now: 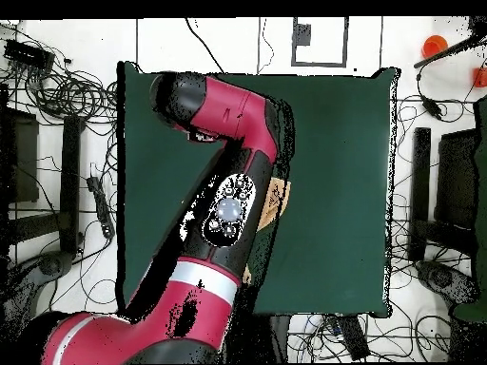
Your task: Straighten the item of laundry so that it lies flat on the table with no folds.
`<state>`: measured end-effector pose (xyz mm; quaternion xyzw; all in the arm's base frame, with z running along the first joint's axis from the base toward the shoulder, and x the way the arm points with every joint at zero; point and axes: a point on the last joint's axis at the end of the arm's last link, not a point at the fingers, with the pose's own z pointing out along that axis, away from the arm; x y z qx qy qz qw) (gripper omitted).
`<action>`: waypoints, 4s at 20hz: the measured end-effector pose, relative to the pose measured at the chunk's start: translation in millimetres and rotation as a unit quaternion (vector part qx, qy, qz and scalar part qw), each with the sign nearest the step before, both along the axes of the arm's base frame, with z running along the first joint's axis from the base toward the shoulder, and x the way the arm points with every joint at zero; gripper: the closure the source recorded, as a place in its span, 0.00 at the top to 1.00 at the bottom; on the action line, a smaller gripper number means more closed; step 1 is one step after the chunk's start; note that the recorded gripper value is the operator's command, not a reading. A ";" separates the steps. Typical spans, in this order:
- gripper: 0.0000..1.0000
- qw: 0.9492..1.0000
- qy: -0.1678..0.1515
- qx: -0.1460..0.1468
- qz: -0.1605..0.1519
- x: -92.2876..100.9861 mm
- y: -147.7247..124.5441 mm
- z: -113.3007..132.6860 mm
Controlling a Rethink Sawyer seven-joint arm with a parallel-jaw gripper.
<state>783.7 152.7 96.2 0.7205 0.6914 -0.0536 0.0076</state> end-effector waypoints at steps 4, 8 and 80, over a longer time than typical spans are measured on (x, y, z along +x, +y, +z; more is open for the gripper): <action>1.00 1.000 -0.001 0.000 -0.006 -3.9 3.3 -0.6; 1.00 1.000 -0.001 -0.001 -0.014 -8.3 -0.3 2.9; 1.00 0.996 -0.028 -0.024 -0.081 -79.1 -26.7 -3.9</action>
